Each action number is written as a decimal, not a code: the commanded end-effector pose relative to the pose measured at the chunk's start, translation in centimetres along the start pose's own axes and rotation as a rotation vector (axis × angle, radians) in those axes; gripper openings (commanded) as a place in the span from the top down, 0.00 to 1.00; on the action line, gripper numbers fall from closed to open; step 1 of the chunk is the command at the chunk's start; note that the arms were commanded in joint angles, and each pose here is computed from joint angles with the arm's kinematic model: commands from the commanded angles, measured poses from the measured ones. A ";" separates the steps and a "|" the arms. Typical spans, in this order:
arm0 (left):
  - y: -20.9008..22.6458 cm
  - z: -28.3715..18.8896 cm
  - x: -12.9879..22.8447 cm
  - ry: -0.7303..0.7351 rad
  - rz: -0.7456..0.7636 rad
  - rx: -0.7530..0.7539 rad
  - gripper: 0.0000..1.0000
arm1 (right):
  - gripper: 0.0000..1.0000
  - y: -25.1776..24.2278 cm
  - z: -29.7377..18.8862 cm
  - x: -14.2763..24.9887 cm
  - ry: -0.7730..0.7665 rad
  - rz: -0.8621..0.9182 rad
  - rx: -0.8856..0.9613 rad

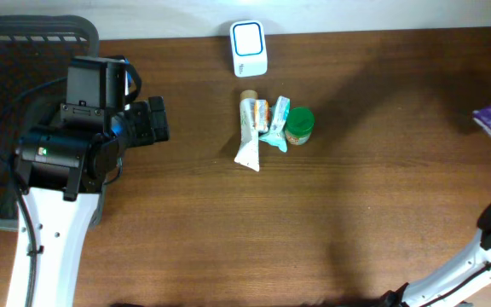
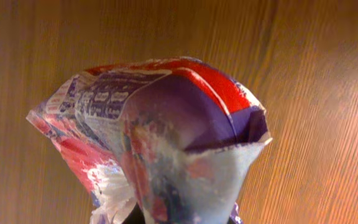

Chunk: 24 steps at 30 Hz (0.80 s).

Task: Scan the item barcode
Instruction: 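Carry the purple package to the far right edge and release it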

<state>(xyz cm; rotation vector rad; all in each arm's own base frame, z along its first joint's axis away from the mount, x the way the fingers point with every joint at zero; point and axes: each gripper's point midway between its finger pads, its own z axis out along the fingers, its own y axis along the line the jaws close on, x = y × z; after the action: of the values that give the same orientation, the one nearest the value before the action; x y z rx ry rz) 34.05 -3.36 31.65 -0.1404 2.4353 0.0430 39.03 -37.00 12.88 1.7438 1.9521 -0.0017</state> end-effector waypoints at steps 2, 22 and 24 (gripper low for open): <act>0.3 0.0 -0.1 -0.004 0.012 -0.016 0.01 | 0.93 1.3 2.6 -0.2 0.045 0.014 -0.134; 0.3 0.0 -0.1 -0.004 0.012 -0.015 0.01 | 0.02 12.2 -6.3 7.9 0.376 -0.395 -0.869; 0.3 0.0 -0.1 -0.004 0.012 -0.015 0.01 | 0.02 13.7 -8.7 11.4 0.484 -0.471 -1.003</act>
<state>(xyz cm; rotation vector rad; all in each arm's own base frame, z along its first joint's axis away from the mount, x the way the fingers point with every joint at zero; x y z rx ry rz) 34.05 -3.36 31.65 -0.1404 2.4353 0.0430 46.81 -29.54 14.97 1.0640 2.0827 0.7694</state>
